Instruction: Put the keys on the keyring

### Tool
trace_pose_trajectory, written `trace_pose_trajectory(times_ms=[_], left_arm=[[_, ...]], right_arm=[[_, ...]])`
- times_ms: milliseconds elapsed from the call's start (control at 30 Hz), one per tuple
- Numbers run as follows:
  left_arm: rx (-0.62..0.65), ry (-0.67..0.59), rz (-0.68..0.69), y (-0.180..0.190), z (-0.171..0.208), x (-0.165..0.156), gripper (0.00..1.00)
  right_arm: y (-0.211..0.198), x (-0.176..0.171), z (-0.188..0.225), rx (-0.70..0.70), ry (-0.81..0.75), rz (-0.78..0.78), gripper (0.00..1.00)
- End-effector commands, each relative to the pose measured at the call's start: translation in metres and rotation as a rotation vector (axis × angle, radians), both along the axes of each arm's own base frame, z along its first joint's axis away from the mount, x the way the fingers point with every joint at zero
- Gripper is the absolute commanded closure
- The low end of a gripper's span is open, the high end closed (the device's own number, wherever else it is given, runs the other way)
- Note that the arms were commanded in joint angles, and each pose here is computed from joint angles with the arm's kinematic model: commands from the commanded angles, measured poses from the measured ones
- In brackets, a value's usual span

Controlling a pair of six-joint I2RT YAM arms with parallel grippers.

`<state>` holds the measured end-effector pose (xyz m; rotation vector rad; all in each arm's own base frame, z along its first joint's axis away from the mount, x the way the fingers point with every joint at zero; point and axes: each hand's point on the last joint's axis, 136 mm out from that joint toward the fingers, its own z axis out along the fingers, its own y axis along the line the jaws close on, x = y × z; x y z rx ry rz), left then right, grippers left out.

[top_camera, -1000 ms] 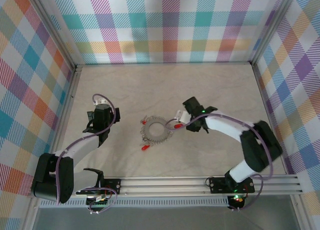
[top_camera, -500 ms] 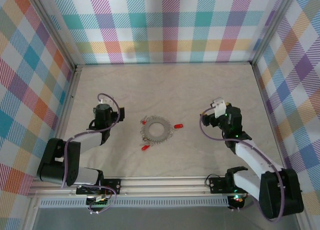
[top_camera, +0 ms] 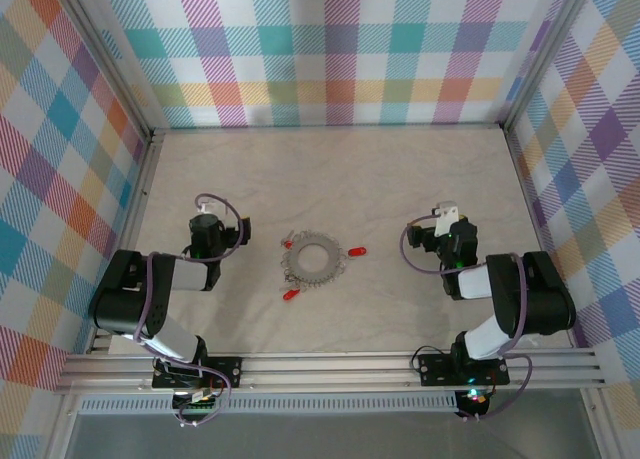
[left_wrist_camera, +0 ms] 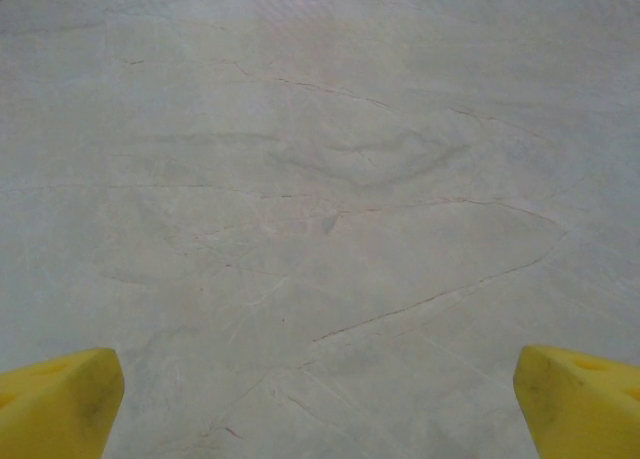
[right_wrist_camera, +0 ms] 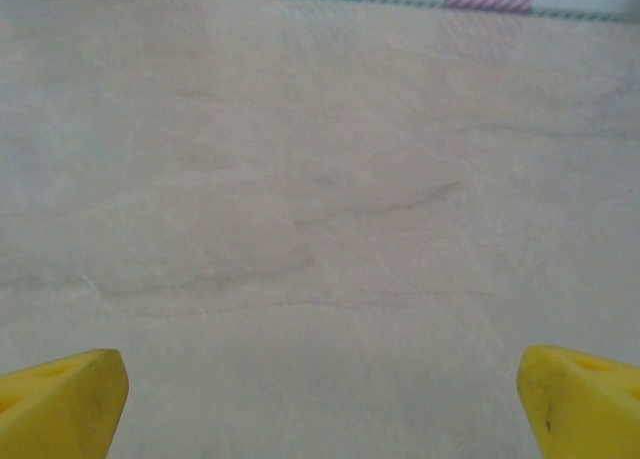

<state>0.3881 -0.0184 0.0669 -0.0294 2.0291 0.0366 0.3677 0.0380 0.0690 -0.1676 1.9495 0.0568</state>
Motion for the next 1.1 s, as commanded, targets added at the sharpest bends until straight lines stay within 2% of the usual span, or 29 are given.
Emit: trace_pose_trajectory(times_ms=[0,167,1067], left_arm=[[-0.051,-0.039,-0.003,0.002,0.012,0.011,0.0],[-0.061,-0.033,-0.002,0.004,0.011,0.011,0.0],[-0.06,-0.034,-0.003,0.004,0.011,0.011,0.0]], right_arm=[[0.0,0.019,0.03,0.047,-0.105,-0.005,0.0],[-0.017,0.03,0.023,0.084,-0.014,-0.095,0.0],[-0.018,0.03,0.023,0.09,-0.009,-0.089,0.0]])
